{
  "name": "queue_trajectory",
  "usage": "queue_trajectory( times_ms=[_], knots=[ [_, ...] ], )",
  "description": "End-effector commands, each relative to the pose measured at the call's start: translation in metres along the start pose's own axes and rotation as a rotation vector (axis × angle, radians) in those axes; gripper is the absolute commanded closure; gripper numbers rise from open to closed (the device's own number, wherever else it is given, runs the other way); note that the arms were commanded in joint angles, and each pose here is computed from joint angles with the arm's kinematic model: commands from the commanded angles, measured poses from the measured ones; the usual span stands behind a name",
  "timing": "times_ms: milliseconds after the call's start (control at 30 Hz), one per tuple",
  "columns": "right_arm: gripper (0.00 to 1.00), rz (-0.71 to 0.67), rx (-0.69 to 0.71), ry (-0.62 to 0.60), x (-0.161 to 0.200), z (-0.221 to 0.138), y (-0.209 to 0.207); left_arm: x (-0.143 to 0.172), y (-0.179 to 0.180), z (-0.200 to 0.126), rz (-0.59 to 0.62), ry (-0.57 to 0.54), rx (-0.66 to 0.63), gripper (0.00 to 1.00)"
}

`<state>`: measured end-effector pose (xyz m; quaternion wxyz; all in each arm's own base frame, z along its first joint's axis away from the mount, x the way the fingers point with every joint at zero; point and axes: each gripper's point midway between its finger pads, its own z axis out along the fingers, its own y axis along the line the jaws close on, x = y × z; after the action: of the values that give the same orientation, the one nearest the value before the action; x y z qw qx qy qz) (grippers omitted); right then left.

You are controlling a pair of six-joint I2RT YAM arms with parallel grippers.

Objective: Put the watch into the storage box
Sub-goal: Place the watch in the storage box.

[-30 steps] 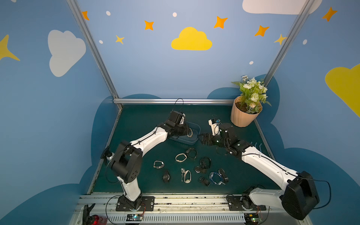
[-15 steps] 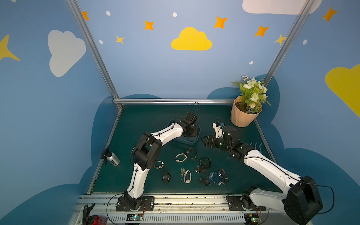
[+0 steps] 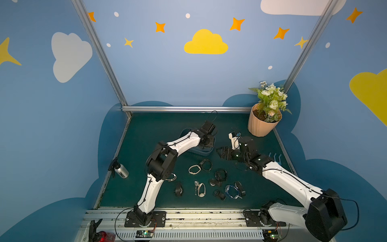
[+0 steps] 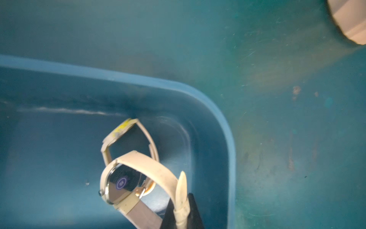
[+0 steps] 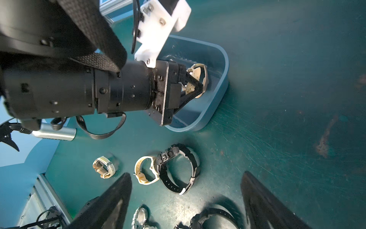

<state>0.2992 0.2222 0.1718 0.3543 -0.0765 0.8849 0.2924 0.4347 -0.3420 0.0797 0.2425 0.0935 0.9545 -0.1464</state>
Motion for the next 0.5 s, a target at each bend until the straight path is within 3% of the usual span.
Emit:
queue_trajectory(
  times_ms=[0,133,267,467],
  knots=[
    [0.13,0.009,-0.002,-0.031,-0.006,-0.007,0.000,0.002,0.003,0.010,0.022,0.022,-0.034,0.90],
    [0.13,0.010,0.001,-0.034,-0.006,-0.008,-0.001,0.004,0.003,0.017,0.016,0.038,-0.034,0.85],
    [0.13,0.010,0.009,-0.043,-0.008,-0.010,-0.002,0.002,0.000,0.020,0.016,0.043,-0.025,0.72],
    [0.13,0.004,0.018,-0.057,-0.015,-0.014,-0.002,-0.009,-0.008,0.000,0.001,0.002,0.010,0.36]
  ],
)
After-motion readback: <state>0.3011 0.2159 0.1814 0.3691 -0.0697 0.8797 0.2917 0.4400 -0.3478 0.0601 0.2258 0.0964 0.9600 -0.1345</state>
